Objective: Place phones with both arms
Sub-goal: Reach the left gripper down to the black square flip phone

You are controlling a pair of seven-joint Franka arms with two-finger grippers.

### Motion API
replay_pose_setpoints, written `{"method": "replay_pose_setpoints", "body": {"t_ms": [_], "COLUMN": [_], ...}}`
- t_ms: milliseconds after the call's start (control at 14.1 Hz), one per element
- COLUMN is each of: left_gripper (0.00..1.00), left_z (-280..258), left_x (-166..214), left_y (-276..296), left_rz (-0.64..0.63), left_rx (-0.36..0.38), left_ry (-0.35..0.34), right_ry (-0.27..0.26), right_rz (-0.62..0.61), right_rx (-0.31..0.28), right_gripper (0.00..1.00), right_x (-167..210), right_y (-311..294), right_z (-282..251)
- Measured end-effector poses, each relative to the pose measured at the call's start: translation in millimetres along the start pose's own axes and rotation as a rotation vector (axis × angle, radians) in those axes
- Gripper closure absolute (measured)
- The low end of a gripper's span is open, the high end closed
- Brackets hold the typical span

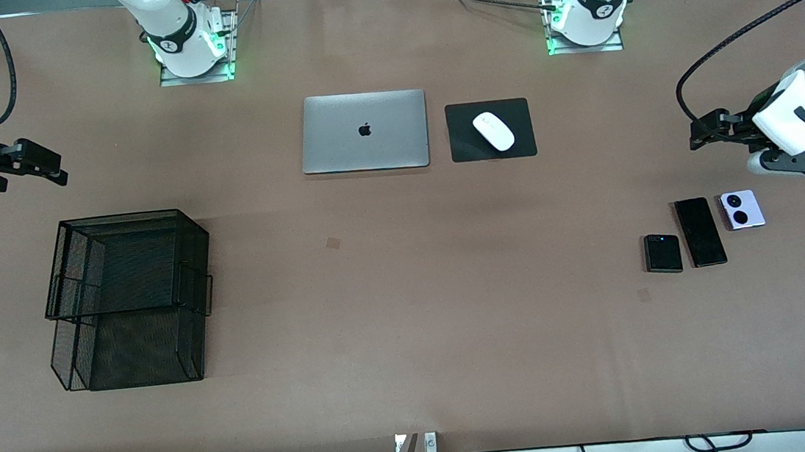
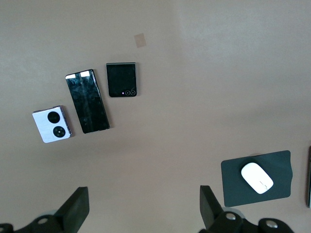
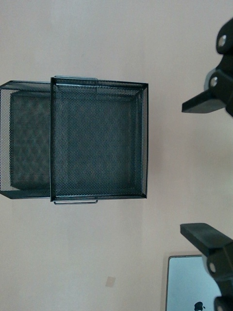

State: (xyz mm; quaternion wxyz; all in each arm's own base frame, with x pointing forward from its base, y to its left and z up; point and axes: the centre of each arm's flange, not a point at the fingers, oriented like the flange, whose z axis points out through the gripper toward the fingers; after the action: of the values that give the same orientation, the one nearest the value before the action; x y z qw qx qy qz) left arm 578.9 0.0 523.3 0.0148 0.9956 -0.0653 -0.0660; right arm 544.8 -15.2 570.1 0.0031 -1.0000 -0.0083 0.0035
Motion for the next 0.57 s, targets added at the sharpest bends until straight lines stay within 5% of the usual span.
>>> {"method": "replay_pose_setpoints", "body": {"t_ms": [567], "left_gripper": [0.00], "left_z": [6.4], "left_x": [1.6], "left_y": [-12.7], "left_rz": [-0.011], "left_rx": [-0.031], "left_ry": [-0.006], "right_ry": [-0.003], "right_rz": [0.000], "right_rx": [0.000], "right_gripper": [0.00], "right_x": [0.4], "right_y": [0.0], "right_z": [1.5]}}
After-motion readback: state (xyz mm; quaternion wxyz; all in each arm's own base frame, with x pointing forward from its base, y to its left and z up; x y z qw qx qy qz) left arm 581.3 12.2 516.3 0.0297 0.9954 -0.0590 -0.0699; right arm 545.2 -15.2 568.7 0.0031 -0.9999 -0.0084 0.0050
